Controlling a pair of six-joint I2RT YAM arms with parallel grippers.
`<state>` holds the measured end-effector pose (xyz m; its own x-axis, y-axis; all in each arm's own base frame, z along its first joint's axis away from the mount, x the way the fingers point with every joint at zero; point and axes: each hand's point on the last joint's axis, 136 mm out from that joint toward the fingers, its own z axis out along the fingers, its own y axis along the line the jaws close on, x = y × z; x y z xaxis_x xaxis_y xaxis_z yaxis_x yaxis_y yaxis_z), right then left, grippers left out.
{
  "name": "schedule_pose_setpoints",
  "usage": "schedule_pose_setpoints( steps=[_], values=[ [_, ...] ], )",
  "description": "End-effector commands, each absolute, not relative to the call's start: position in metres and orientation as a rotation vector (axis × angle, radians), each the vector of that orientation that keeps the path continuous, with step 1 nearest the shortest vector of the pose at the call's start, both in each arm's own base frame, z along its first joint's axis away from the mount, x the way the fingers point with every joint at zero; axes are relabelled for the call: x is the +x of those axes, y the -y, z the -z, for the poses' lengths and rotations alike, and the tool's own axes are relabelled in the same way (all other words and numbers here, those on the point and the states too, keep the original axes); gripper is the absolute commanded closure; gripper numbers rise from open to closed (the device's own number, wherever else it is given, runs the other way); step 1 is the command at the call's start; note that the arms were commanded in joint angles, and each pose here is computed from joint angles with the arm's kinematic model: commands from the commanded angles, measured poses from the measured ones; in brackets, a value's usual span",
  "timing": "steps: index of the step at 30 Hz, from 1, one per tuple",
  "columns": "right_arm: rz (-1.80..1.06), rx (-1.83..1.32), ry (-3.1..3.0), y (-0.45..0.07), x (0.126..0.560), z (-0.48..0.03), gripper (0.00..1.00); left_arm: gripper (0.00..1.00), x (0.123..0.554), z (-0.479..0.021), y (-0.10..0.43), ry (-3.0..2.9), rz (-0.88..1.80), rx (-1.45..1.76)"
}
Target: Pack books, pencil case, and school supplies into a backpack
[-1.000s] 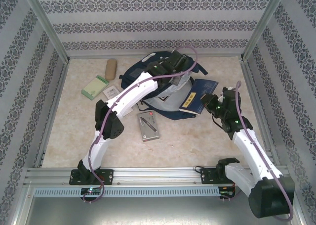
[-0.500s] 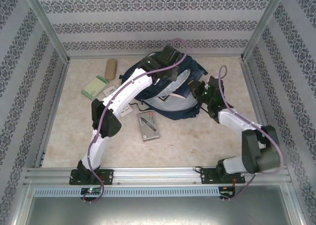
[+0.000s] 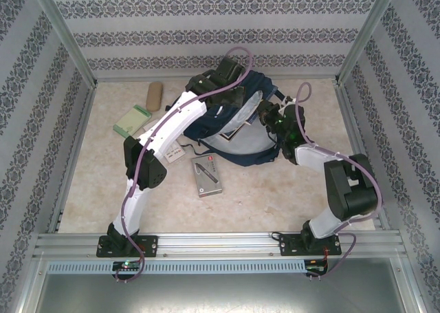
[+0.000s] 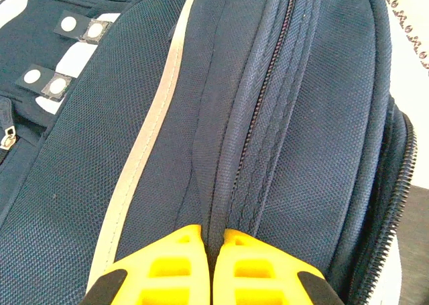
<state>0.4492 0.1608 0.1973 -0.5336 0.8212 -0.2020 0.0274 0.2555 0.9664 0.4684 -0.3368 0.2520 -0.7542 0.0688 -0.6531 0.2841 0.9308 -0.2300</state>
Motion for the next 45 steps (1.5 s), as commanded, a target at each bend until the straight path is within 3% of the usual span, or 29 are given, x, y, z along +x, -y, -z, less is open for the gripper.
schedule_pose_setpoints(
  steps=[1, 10, 22, 24, 27, 32, 45],
  values=[
    [-1.422, 0.65, -1.657, -0.181, 0.466, -0.234, 1.0, 1.0, 0.468, -0.329, 0.337, -2.236, 0.588, 0.174],
    [-1.347, 0.746, -1.784, -0.194, 0.48, -0.165, 1.0, 1.0, 0.468, -0.334, 0.335, -2.239, 0.63, 0.156],
    [-1.29, 0.801, -1.771, -0.22, 0.524, -0.145, 1.0, 1.0, 0.465, -0.327, 0.338, -2.269, 0.655, 0.159],
    [-1.323, 0.789, -1.814, -0.233, 0.529, -0.141, 0.9, 1.0, 0.465, -0.325, 0.338, -2.272, 0.648, 0.159],
    [-1.323, 0.805, -1.862, -0.236, 0.523, -0.132, 0.66, 1.0, 0.465, -0.324, 0.336, -2.277, 0.63, 0.163],
    [-1.292, 0.802, -1.92, -0.222, 0.501, -0.13, 0.49, 1.0, 0.467, -0.316, 0.332, -2.292, 0.609, 0.157],
    [-1.162, 0.687, -2.009, -0.184, 0.441, -0.156, 0.48, 1.0, 0.47, -0.302, 0.327, -2.324, 0.587, 0.146]
  ],
)
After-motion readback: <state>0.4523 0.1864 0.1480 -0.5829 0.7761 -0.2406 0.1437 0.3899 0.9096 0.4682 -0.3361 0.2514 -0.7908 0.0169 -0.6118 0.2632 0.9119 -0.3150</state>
